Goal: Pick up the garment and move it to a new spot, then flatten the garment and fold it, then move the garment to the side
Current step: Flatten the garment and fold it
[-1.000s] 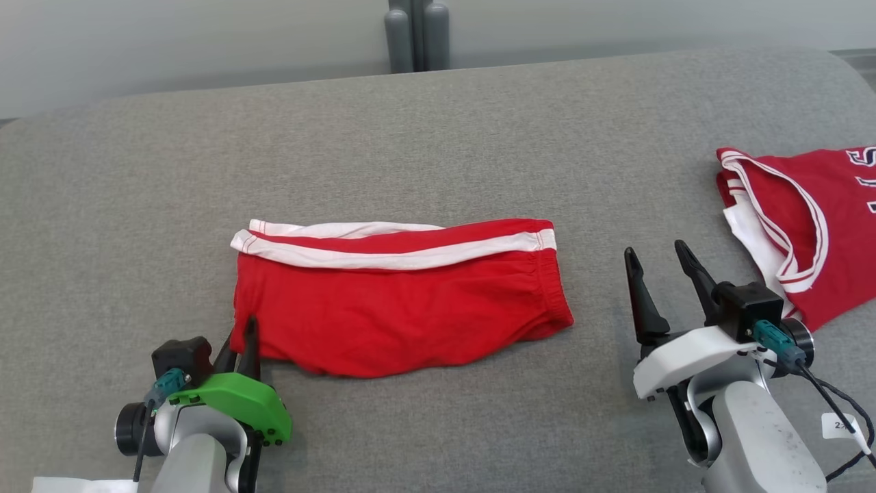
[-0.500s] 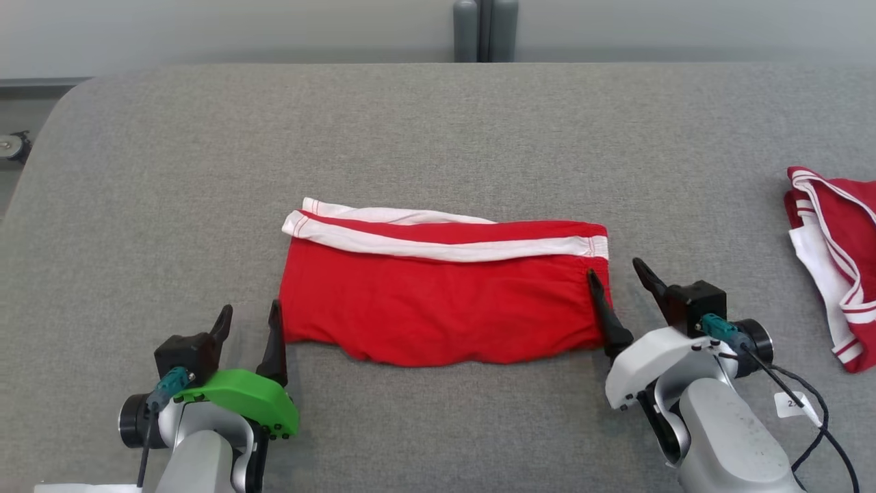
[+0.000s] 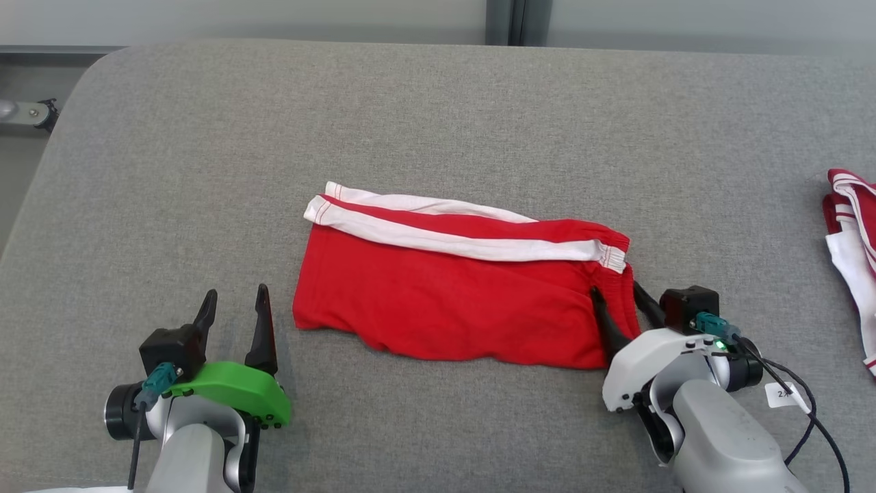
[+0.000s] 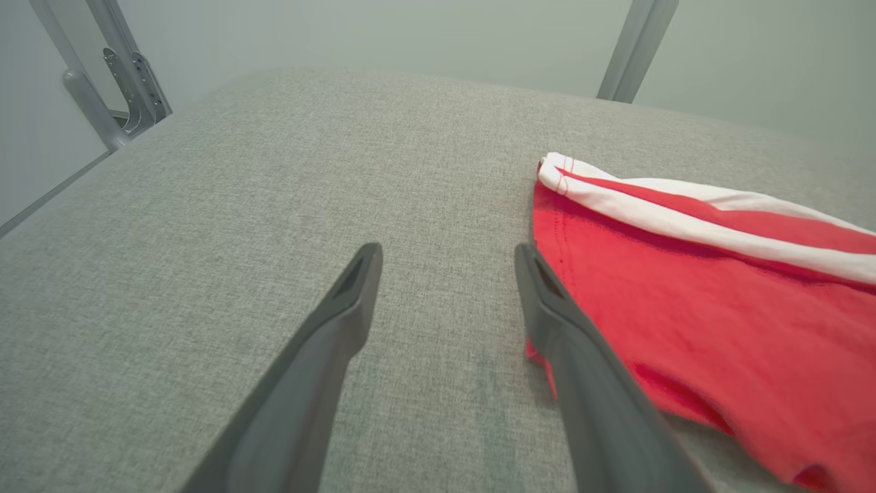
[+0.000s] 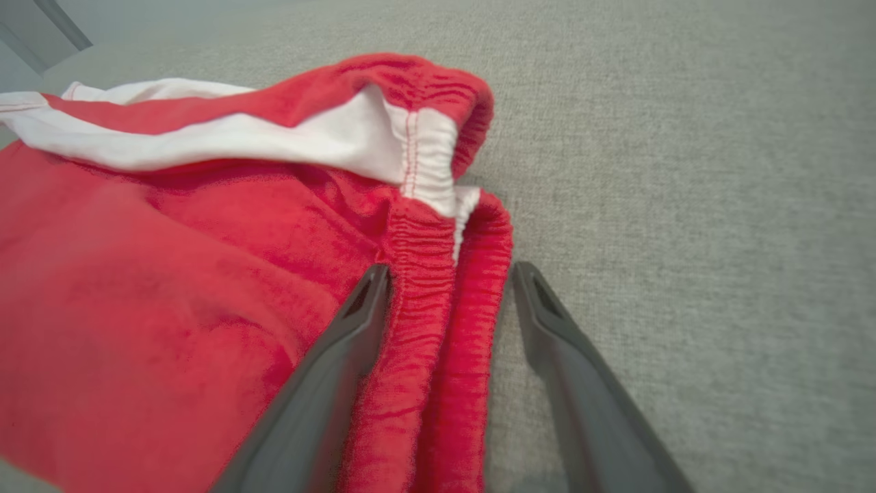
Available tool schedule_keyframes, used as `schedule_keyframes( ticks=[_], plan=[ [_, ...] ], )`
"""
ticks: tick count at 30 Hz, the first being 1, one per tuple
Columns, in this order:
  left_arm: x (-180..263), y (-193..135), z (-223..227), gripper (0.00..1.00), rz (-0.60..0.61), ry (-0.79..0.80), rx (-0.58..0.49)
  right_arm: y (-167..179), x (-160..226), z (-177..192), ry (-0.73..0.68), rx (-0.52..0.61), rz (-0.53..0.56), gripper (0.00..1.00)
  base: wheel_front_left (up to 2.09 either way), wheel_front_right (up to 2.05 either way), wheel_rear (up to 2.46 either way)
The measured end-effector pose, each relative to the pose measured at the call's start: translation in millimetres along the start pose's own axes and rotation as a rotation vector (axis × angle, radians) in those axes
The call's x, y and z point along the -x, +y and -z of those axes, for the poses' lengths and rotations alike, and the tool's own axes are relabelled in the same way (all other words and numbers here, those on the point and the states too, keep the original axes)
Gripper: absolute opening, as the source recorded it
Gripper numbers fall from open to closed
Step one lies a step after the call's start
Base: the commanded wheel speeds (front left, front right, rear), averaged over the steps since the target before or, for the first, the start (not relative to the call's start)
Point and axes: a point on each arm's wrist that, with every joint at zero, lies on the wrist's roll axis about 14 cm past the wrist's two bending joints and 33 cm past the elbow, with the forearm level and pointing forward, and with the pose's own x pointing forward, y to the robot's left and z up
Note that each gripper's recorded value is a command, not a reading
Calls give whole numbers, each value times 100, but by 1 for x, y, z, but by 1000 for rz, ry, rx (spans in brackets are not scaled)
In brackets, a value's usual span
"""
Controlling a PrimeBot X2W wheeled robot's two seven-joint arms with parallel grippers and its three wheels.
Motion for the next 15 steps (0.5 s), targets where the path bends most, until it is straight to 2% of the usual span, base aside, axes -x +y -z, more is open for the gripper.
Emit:
schedule_keyframes(
  ticks=[1,5,9,11,15],
  plan=[
    [1,0,0,100,0,-1,-2,3,-1,0,2,-9,-8,0,0,0,0],
    [2,-2,0,100,6,-2,-3,12,-1,0,3,-38,-27,0,0,0,0],
    [2,-5,0,100,11,-2,-3,6,0,-5,-12,-102,2,0,0,0,0],
    [3,-6,2,100,13,2,-2,-1,0,-10,-28,-134,25,0,0,0,0],
    [7,-8,9,100,18,21,6,-39,10,-24,-63,-101,97,0,0,0,0]
  ],
)
